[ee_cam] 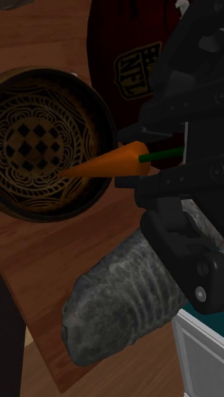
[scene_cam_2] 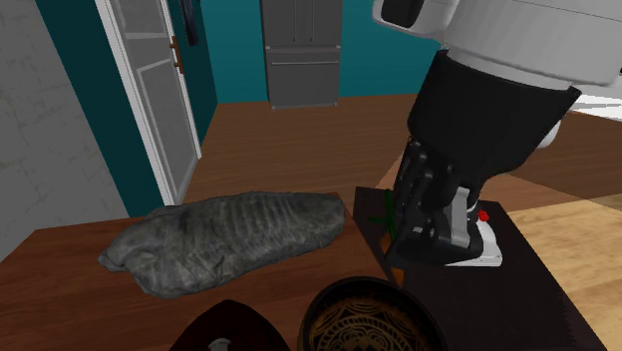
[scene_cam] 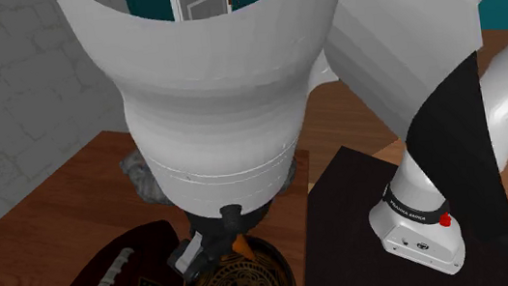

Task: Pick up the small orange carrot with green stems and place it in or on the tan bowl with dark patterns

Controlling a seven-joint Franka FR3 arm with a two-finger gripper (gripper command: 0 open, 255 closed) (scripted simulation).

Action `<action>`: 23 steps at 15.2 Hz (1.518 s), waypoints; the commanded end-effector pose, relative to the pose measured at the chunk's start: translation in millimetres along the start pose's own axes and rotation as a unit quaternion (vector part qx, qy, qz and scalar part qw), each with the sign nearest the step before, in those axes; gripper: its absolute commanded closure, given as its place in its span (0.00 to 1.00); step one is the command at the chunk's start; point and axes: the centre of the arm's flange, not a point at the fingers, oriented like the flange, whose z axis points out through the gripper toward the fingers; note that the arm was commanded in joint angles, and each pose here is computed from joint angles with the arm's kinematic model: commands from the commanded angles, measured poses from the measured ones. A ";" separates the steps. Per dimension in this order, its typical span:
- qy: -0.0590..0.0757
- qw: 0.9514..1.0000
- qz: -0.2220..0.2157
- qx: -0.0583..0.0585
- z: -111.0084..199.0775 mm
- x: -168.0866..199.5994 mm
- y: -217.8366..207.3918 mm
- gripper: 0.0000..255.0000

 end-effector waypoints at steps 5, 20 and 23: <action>0.000 1.000 0.000 0.000 30.6 -5.4 -4.8 1.00; 0.000 1.000 0.000 0.000 60.1 -11.1 -8.6 0.00; 0.000 1.000 0.000 0.000 60.1 -11.1 -8.6 0.00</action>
